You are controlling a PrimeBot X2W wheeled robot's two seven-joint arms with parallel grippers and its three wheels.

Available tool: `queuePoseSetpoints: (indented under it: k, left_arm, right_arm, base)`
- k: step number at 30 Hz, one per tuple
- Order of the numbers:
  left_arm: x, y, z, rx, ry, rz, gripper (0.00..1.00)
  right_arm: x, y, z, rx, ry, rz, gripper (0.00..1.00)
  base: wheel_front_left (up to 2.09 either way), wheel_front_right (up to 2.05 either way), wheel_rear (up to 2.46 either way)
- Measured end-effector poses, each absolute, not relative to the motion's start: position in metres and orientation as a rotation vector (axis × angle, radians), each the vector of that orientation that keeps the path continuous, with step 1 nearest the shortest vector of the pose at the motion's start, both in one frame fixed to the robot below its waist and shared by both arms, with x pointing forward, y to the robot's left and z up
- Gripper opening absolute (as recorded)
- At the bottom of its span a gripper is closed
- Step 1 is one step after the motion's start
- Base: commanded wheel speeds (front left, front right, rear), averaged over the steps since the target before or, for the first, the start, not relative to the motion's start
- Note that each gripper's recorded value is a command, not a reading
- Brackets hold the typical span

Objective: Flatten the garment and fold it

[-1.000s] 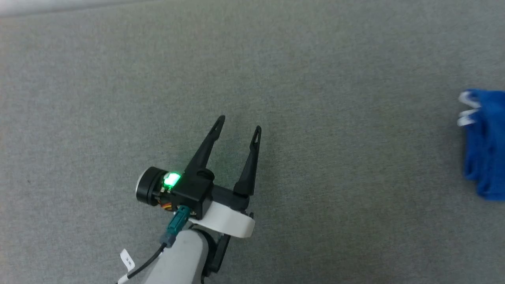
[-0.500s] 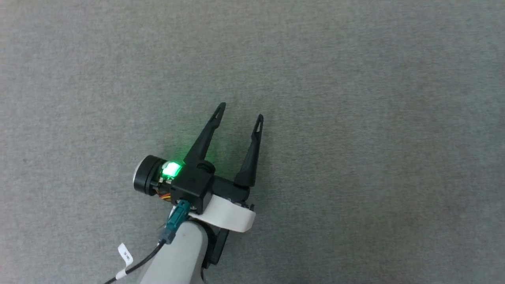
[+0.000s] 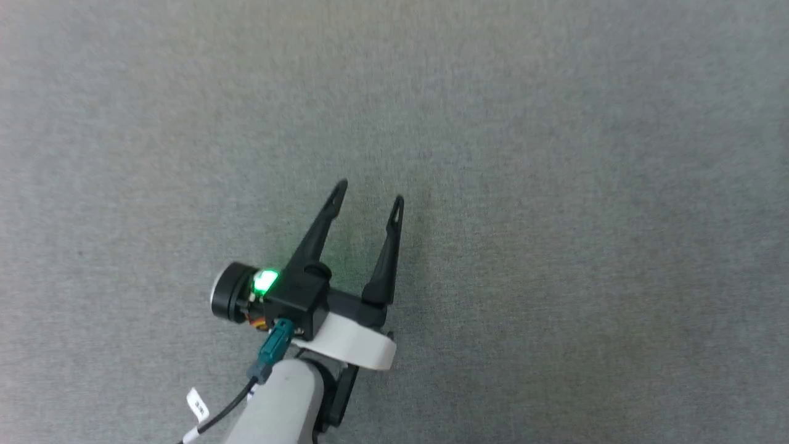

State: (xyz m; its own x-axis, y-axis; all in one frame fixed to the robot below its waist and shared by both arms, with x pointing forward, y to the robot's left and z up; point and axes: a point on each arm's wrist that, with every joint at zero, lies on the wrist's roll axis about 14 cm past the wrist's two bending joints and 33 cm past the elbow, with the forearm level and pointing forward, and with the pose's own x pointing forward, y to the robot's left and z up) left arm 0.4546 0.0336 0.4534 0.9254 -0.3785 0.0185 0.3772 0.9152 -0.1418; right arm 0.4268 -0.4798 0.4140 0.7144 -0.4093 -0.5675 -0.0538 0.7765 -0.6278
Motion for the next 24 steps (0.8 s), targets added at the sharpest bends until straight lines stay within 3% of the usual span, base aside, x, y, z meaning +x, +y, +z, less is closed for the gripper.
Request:
queuePoseSetpoints:
  k: [7,13,19,24]
  left_arm:
    - [0.432,0.047,0.475,-0.134,-0.015,-0.344,1.00]
    - [0.413,0.072,0.498,-0.108,-0.062,-0.270,1.00]
    - [0.396,0.100,0.520,-0.102,-0.119,-0.181,1.00]
    - [0.384,0.122,0.530,-0.095,-0.145,-0.105,1.00]
  right_arm:
    - [0.452,-0.451,0.478,-0.607,0.499,-0.176,1.00]
    - [0.474,-0.385,0.544,-0.497,0.187,-0.062,1.00]
    - [0.461,-0.329,0.595,-0.360,-0.064,0.019,1.00]
    - [0.436,-0.293,0.602,-0.230,-0.161,0.056,1.00]
  base:
    - [0.00,0.00,0.00]
    - [0.00,0.00,0.00]
    - [0.00,0.00,0.00]
    - [0.00,0.00,0.00]
